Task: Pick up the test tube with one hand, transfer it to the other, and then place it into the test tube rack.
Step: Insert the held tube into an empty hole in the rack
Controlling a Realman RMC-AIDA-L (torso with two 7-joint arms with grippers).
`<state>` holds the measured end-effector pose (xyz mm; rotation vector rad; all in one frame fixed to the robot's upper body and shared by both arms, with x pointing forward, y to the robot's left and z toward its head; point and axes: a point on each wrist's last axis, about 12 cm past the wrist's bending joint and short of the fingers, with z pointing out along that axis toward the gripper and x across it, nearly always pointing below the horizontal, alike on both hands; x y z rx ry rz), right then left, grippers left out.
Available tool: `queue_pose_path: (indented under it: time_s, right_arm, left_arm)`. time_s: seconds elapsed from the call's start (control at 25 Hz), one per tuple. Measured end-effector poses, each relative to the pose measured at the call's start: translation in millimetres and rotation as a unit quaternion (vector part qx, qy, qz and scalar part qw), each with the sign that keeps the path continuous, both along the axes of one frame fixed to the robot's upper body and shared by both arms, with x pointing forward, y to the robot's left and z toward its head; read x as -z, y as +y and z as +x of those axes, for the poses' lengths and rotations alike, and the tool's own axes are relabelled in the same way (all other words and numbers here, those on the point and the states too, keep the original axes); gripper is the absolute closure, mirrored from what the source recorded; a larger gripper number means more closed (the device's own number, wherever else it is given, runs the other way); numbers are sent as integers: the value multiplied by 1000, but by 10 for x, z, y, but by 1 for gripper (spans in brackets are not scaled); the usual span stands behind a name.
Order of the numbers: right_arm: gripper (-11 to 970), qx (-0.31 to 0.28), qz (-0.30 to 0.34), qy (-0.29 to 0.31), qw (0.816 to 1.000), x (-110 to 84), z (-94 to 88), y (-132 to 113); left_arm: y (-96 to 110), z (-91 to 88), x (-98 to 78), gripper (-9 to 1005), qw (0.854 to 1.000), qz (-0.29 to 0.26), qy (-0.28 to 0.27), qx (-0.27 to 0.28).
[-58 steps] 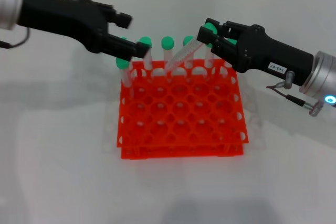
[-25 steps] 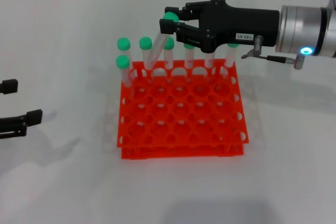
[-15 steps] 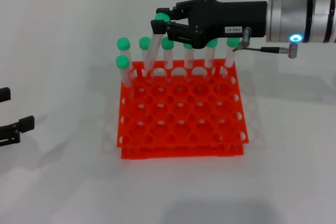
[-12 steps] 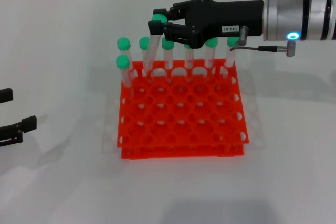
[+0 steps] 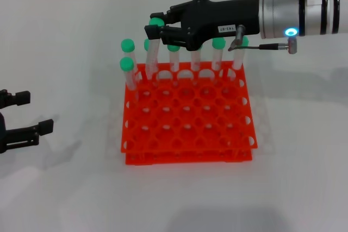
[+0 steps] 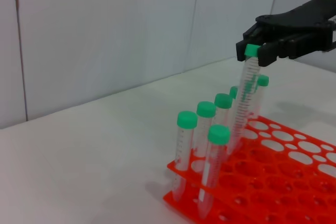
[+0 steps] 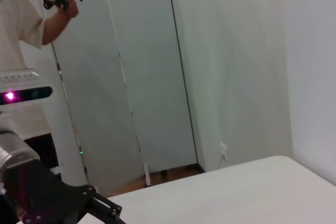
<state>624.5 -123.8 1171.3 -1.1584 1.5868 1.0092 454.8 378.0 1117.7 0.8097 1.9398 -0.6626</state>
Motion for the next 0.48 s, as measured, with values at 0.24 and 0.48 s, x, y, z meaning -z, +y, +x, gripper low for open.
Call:
queue_pose_path:
  time_s: [0.24, 0.48]
  right_arm:
    - [704, -5, -16, 9, 1000, -23, 17, 78]
    - [703, 0, -35, 8, 999, -30, 48, 135]
  left_arm:
    - [-28, 55, -7, 103, 1000, 2, -3, 4]
    - [-44, 83, -16, 103, 1000, 4, -4, 8]
